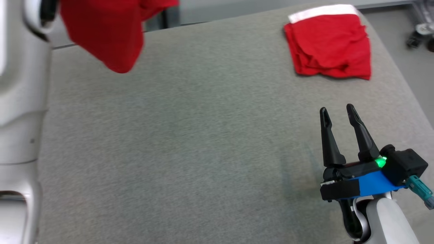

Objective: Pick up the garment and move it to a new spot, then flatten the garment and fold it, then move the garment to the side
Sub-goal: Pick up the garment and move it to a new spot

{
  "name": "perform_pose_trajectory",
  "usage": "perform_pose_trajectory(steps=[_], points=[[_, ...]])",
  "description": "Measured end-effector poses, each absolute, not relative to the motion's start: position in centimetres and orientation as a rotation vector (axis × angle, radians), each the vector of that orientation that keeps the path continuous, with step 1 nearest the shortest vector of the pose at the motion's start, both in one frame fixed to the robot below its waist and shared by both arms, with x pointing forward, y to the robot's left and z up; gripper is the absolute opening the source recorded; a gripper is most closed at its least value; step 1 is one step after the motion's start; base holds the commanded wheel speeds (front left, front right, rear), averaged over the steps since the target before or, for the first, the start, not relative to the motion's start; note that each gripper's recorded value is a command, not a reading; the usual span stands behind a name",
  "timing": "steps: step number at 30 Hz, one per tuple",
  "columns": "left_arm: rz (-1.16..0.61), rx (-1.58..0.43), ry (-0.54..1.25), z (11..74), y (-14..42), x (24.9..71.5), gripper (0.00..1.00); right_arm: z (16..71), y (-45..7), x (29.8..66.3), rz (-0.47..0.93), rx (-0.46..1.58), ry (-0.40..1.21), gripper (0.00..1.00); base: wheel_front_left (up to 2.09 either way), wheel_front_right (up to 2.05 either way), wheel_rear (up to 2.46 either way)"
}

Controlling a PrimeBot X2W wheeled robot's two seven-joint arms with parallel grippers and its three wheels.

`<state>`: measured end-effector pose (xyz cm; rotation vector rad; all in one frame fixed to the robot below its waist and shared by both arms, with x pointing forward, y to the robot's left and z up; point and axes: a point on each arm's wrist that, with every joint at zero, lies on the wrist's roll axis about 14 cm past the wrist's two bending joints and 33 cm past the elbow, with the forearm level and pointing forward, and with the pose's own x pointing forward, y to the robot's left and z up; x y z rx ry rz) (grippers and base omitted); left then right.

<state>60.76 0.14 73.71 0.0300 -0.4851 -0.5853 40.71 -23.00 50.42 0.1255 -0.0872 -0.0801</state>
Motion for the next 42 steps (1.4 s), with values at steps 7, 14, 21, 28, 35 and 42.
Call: perform_pose_trajectory(steps=[7, 14, 21, 28, 35, 42], points=[[-0.791, -0.038, -0.491, 73.1, -8.1, 57.4, 0.00, 51.3, -25.0, 39.1, -0.139, 0.118, -0.105, 1.00, 0.00, 0.00, 0.00], [-0.805, -0.059, -0.283, 63.8, -8.6, 56.5, 0.00, 51.6, -24.9, 38.9, -0.139, 0.126, -0.115, 1.00, 0.00, 0.00, 0.00], [-0.779, -0.049, -0.003, 51.8, -6.1, 53.2, 0.00, 50.8, -23.8, 39.3, -0.109, 0.137, -0.095, 1.00, 0.00, 0.00, 0.00], [-0.691, -0.084, 0.207, 43.5, -2.3, 48.9, 0.00, 50.4, -22.7, 39.7, -0.078, 0.145, -0.081, 1.00, 0.00, 0.00, 0.00], [-0.663, -0.068, 0.202, 43.1, -1.3, 46.2, 1.00, 50.2, -21.7, 39.3, -0.051, 0.154, -0.074, 1.00, 0.00, 0.00, 0.00], [-0.501, -0.076, -0.007, 49.7, 3.2, 47.4, 1.00, 50.7, -20.6, 39.1, -0.019, 0.154, -0.089, 1.00, 0.00, 0.00, 0.00]])
